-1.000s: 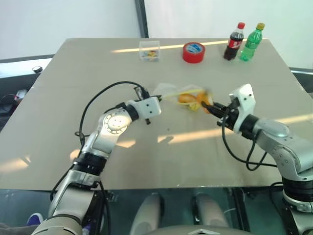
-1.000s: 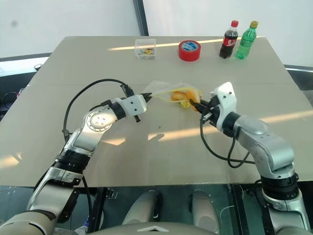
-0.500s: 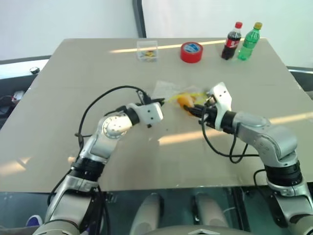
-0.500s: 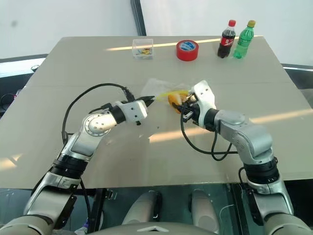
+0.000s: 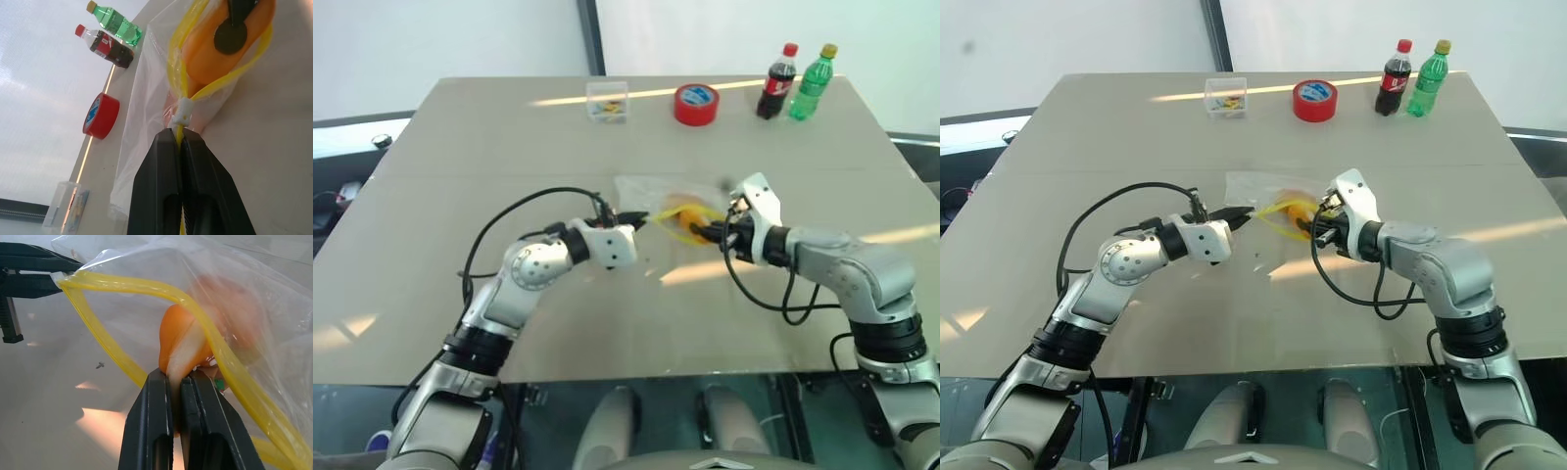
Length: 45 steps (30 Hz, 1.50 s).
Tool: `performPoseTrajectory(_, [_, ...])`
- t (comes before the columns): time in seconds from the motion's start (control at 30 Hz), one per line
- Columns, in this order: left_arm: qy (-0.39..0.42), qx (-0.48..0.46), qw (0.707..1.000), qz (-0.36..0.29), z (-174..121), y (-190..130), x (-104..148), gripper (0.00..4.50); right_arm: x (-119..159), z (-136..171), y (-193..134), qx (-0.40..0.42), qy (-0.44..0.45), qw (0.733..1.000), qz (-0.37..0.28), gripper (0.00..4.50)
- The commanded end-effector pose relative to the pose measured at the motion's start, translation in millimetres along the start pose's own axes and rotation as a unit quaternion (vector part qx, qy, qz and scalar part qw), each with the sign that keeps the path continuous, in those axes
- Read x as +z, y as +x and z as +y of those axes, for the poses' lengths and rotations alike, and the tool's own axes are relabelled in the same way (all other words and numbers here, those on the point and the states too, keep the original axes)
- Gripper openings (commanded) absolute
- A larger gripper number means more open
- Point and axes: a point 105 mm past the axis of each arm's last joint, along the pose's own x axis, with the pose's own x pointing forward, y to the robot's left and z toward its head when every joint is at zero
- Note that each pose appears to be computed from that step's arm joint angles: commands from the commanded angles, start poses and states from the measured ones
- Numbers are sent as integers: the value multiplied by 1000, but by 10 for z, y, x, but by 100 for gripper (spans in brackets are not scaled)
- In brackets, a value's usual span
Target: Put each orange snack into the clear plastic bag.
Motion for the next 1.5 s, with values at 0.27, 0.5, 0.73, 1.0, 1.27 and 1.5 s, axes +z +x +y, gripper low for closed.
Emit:
performPoseTrajectory(0.27, [-10, 16, 1000, -14, 16, -55, 85, 0, 211, -34, 476, 6, -109, 989, -97, 3])
performPoseTrajectory(0.5, [-85, 48, 994, 39, 97, -120, -121, 0, 275, -101, 194, -19, -232, 966, -108, 276])
performPoseTrajectory(0.73, [-99, 64, 992, 52, 202, -68, -125, 0, 285, 33, -287, -23, -333, 938, -90, 276])
performPoseTrajectory(1.0, [-102, 51, 993, 12, 377, 97, 90, 0, 372, 374, -116, -13, -503, 861, -80, 276])
performPoseTrajectory(1.27, [-71, 29, 997, -1, 405, 169, 221, 0, 673, 445, 211, -26, -590, 800, -103, 93])
performPoseTrajectory(1.5, [-76, 35, 996, 7, 412, 155, 228, 0, 682, 450, 279, -21, -620, 778, -99, 93])
